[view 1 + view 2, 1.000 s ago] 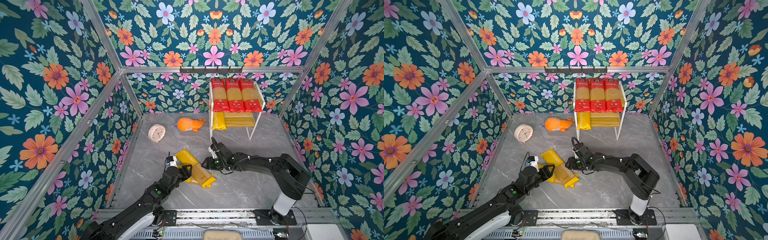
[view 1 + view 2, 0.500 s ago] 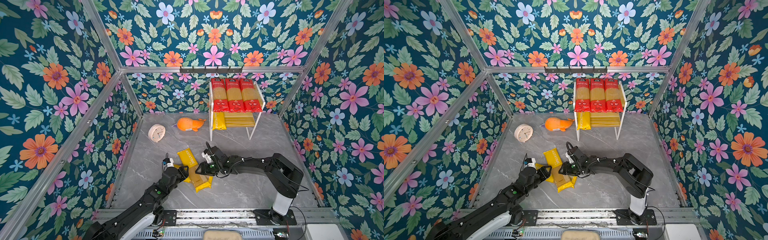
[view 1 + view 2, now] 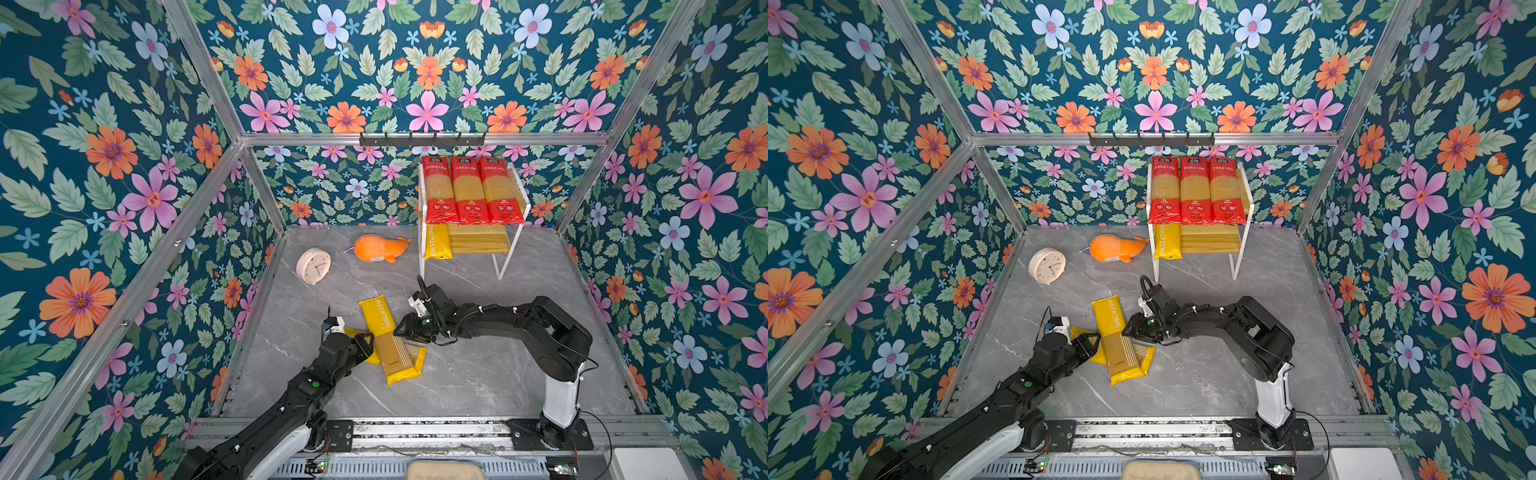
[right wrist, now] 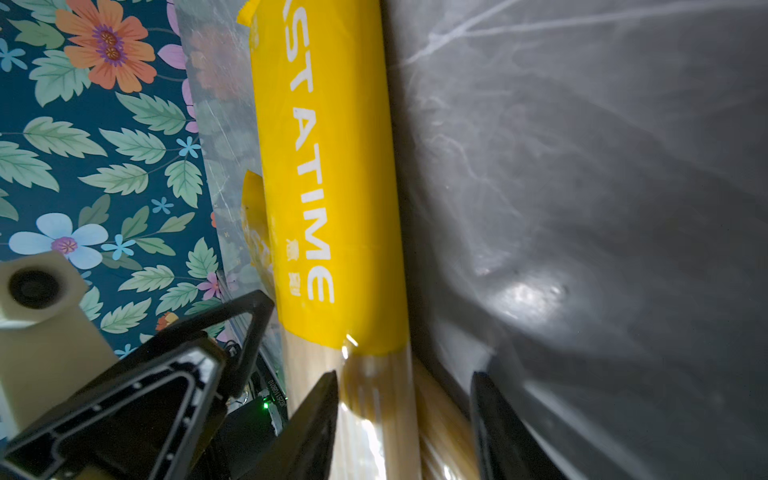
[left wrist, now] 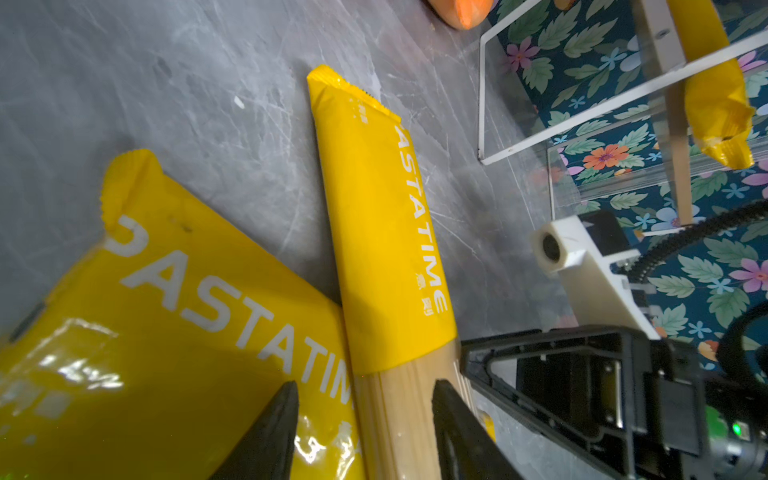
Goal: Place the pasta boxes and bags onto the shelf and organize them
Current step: 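Lift the yellow bag upright with the right gripper while the left gripper steadies it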
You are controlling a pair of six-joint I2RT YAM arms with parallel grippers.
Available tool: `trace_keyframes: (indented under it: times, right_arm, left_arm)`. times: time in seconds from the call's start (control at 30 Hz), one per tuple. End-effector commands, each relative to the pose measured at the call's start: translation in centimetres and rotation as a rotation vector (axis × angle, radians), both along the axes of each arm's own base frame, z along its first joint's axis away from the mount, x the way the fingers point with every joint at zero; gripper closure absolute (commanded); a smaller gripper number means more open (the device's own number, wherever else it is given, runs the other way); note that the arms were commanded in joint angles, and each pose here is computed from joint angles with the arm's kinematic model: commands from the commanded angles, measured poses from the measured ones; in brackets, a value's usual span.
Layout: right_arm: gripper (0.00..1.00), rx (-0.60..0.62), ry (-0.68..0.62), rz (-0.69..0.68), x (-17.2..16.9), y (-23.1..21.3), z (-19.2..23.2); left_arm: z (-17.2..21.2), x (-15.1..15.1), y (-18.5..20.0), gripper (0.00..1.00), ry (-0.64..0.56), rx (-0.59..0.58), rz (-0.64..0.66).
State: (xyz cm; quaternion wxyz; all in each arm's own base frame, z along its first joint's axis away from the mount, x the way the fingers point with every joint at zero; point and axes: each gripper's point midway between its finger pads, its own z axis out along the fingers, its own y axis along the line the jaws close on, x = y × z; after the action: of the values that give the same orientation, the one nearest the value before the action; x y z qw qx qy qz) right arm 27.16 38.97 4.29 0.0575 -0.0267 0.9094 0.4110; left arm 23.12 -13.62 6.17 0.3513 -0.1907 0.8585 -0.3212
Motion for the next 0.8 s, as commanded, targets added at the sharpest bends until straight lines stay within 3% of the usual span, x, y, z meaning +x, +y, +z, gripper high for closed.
trace_keyframes:
  times: [0.0,0.1,0.4,0.6,0.77]
  right_arm:
    - [0.49,0.078,0.010,0.003,0.5,1.6,0.6]
    - [0.52,0.154,0.016,0.024,0.5,2.9,1.0]
    - [0.76,0.264,-0.071,0.055,0.5,3.7,3.5]
    - [0.90,0.299,-0.146,0.076,0.4,3.4,5.3]
    - [0.96,0.335,-0.261,0.098,0.7,2.8,8.0]
  left_arm:
    - [0.5,0.4,-0.5,0.50,-0.025,-0.052,0.004]
    - [0.4,0.5,-1.0,0.55,-0.027,-0.077,-0.009]
    - [0.7,0.4,-0.9,0.73,-0.042,-0.075,-0.014]
    - [2.9,0.4,-0.8,0.68,-0.074,-0.066,-0.022]
    - [5.0,0.6,-0.4,0.61,-0.127,-0.029,-0.032]
